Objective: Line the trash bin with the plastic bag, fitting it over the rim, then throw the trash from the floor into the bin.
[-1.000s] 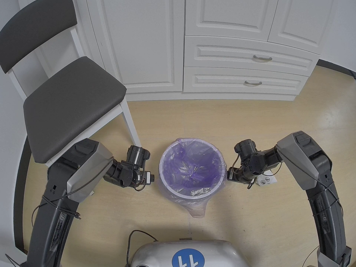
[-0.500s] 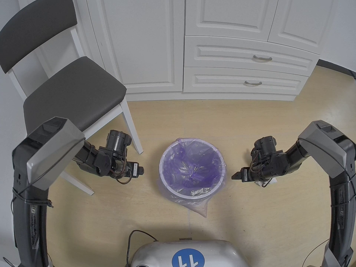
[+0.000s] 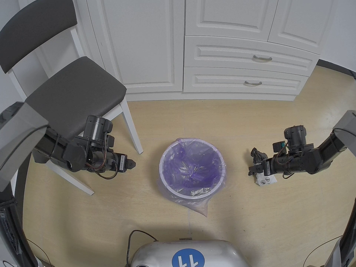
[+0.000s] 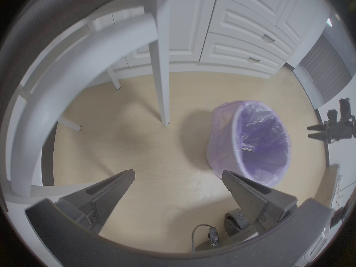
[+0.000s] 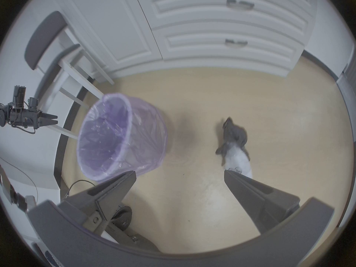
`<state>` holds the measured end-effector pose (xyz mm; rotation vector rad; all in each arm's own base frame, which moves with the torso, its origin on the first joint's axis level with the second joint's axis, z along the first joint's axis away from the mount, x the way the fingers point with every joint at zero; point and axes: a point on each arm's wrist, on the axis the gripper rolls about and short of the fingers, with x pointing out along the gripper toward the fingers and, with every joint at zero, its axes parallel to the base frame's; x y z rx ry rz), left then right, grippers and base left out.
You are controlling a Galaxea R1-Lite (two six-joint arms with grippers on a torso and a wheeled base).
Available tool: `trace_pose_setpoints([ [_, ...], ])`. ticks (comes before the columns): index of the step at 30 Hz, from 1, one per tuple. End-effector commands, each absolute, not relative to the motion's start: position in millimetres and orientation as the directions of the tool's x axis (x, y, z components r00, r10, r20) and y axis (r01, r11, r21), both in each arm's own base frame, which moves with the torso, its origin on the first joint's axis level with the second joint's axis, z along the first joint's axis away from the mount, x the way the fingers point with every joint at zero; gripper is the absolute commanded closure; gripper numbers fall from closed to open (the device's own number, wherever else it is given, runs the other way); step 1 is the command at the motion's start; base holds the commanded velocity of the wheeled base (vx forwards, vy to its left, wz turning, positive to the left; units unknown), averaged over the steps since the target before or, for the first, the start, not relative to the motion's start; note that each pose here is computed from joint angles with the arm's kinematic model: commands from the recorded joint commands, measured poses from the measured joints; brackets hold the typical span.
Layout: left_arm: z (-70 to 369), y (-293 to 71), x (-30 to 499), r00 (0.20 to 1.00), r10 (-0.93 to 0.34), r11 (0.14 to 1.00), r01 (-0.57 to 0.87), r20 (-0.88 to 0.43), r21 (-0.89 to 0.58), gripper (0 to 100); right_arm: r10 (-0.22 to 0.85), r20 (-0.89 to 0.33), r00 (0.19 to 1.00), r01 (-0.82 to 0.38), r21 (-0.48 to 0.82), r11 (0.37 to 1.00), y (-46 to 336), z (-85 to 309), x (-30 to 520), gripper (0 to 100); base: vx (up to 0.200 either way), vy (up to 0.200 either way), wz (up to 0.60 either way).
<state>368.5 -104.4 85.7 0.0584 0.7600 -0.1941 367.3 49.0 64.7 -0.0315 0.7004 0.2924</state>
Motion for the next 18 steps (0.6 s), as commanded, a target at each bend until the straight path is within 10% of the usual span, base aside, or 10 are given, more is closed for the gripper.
trace_pose_setpoints([
  [1, 130.0, -107.3, 332.3, 0.754, -0.213, 0.968, 0.249, -0.621, -0.03, 0, 0.262, -0.535, 0.803, -0.289, 0.035, 0.957, 35.7, 114.8, 335.9, 0, 0.0, 0.0, 0.0],
  [18, 156.9, -88.6, 253.2, 0.773, -0.243, 0.962, 0.27, -0.586, -0.043, 0, 0.23, -0.514, 0.827, -0.252, 0.028, 0.967, 18.2, 132.6, 292.9, 0, 0.0, 0.0, 0.0],
])
